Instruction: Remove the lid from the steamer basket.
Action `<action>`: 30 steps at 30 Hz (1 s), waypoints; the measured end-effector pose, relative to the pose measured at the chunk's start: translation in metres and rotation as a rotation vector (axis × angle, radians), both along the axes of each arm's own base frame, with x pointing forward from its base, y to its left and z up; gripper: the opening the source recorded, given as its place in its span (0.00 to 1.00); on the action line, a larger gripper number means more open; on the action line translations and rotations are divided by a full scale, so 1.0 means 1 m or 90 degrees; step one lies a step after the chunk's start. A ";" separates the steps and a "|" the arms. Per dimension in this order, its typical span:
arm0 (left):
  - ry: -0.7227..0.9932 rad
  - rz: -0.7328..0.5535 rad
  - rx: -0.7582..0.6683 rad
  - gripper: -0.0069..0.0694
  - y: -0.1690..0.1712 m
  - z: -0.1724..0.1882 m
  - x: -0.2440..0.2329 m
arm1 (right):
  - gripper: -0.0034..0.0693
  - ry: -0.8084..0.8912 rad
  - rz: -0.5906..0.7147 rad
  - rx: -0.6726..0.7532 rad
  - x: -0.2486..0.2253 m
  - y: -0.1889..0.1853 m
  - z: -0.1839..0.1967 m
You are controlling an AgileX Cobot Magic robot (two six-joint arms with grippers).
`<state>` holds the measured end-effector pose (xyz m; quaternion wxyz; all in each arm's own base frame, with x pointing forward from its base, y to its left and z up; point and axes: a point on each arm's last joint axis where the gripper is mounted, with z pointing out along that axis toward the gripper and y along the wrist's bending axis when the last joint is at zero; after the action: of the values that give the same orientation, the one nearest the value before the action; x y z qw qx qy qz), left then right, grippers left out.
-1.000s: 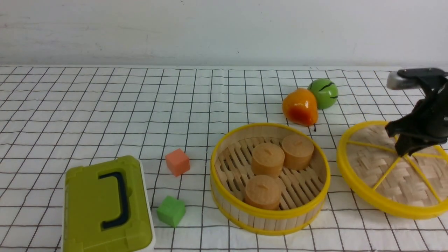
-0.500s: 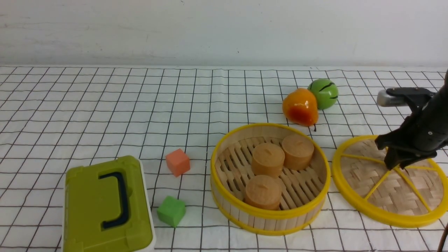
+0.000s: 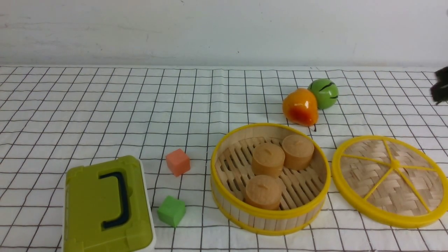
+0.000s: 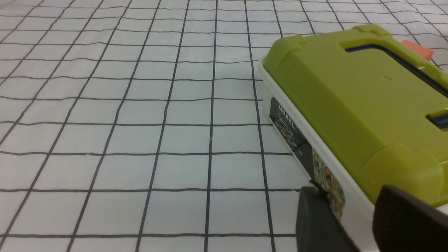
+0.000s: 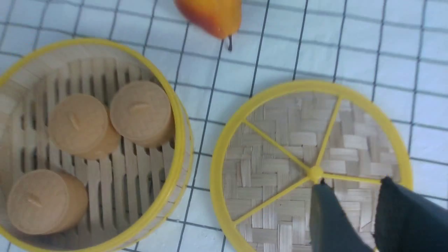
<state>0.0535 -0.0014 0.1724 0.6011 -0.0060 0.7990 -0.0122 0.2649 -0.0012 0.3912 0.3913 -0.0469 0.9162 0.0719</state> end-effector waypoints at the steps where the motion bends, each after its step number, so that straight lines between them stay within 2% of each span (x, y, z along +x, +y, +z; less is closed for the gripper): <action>1: 0.000 0.000 0.000 0.40 0.000 0.000 0.000 | 0.26 -0.014 0.000 -0.001 -0.007 0.001 0.005; 3: 0.000 0.000 0.000 0.40 0.000 0.000 0.000 | 0.14 -0.092 -0.009 0.002 -0.047 0.004 0.018; 7: 0.000 0.000 0.000 0.40 0.000 0.000 0.000 | 0.02 -0.180 -0.021 0.006 -0.094 0.007 0.022; 14: 0.000 0.000 0.000 0.40 0.000 0.000 0.000 | 0.02 -0.241 -0.031 0.006 -0.123 0.009 0.019; 30: 0.000 0.000 0.000 0.40 0.000 0.000 0.000 | 0.03 -0.238 -0.030 0.014 -0.125 0.009 0.018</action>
<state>0.0535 -0.0014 0.1724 0.6011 -0.0060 0.7990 -0.0122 0.1402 0.0082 0.4095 0.5569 -0.0340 0.8275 0.0630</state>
